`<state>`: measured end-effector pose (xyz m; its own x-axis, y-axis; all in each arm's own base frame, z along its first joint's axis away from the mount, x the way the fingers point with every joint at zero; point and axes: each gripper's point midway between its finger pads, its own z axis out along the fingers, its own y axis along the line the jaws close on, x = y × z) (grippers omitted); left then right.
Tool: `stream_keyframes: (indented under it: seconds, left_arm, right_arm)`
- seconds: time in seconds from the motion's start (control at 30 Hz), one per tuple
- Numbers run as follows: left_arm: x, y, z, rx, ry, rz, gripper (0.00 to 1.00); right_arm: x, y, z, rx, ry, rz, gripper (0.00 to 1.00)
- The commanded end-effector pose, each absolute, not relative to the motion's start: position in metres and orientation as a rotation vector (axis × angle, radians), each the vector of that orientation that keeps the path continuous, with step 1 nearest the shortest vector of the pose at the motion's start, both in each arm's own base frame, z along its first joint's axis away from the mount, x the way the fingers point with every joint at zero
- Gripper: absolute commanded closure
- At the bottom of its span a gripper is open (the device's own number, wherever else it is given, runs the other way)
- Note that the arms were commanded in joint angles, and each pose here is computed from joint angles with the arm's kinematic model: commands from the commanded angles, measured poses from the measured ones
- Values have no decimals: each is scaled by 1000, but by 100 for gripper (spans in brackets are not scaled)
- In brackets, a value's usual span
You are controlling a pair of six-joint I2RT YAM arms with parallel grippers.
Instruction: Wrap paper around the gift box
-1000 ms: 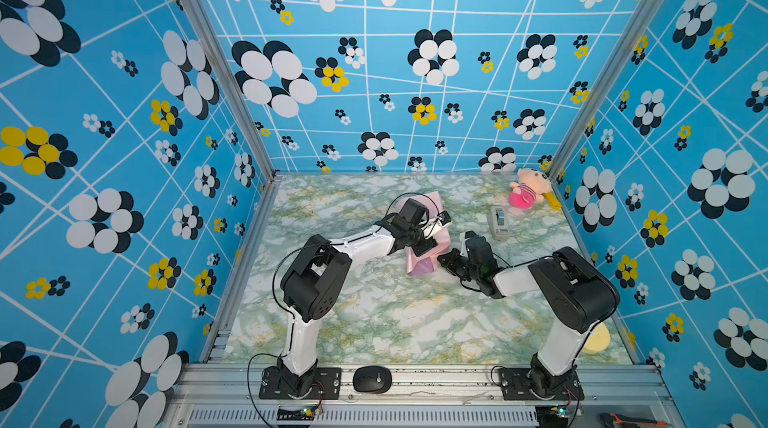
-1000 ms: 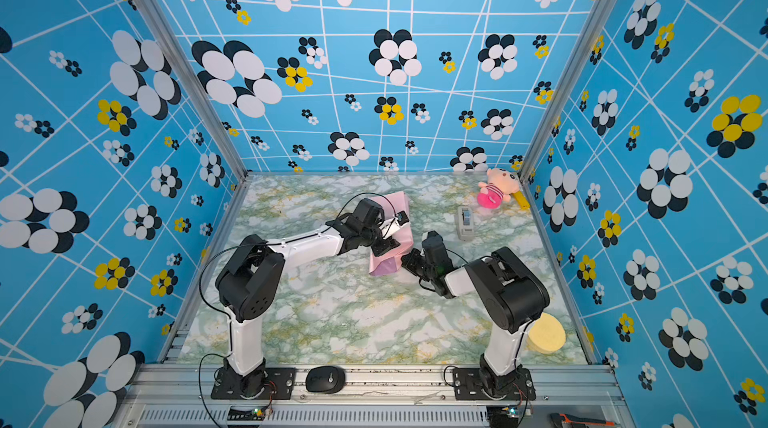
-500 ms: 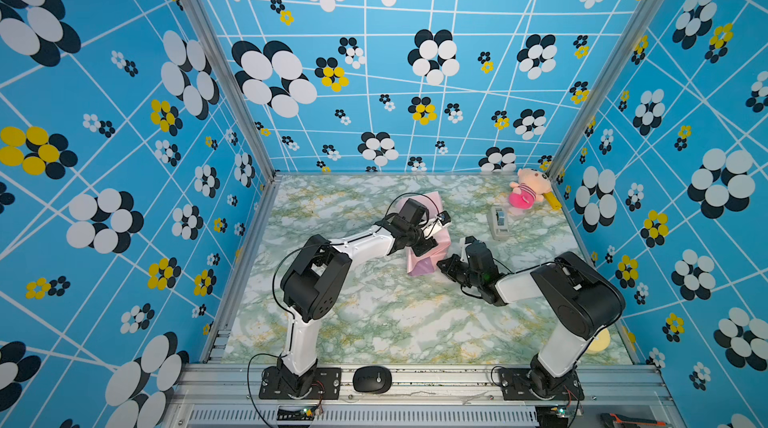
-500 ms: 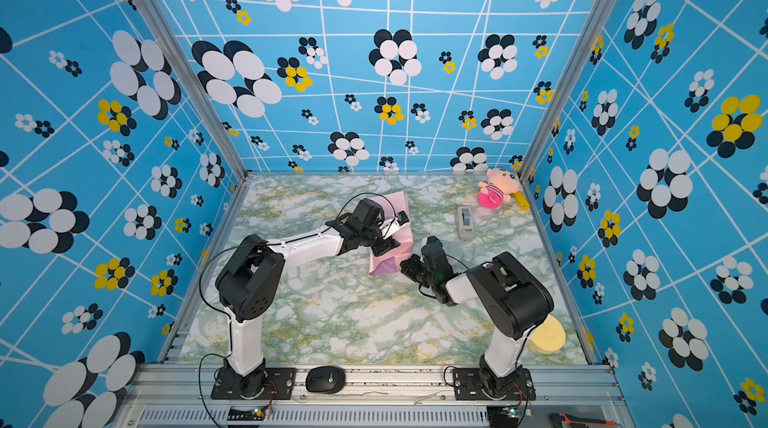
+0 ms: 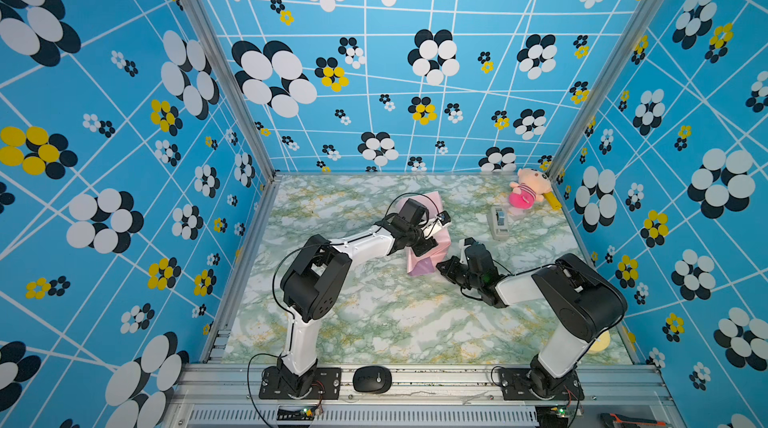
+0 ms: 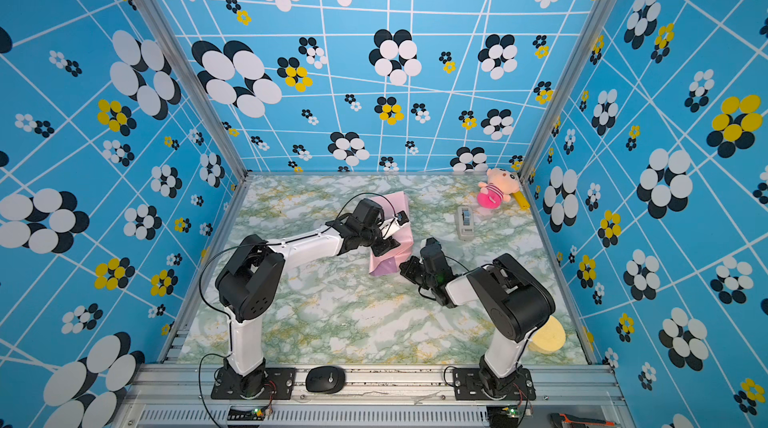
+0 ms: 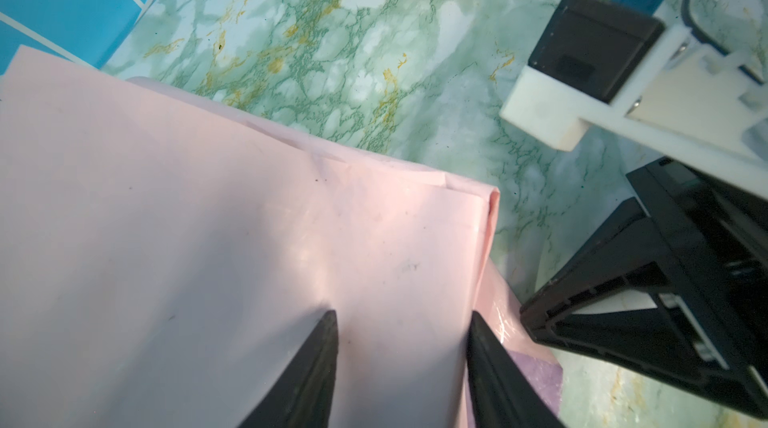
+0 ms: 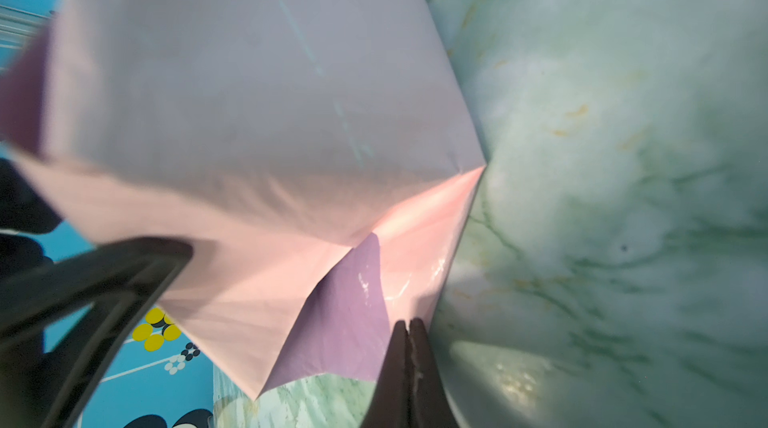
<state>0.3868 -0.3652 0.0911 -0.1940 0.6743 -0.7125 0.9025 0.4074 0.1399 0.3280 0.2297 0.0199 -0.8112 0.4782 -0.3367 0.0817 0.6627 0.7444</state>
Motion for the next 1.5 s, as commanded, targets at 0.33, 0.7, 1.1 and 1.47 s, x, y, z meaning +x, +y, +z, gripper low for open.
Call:
stream_keyframes:
  seconds: [0.33,0.7,1.1,1.47]
  left_arm:
    - [364,-348,48,1385,2111,-432,50]
    - [364,-347,49,1383,2113,-429,50]
    - [364,-346,49,1380,2115,-429,51]
    - [364,-346,48,1380,2116,-436,51]
  right_arm:
    - [285,217,-17,469,2625,864,100]
    - [307,223,-7,452,2581,863,100]
    - [324,226,22,412,2501,927,100]
    - [345,199,42,419,2445,878,100]
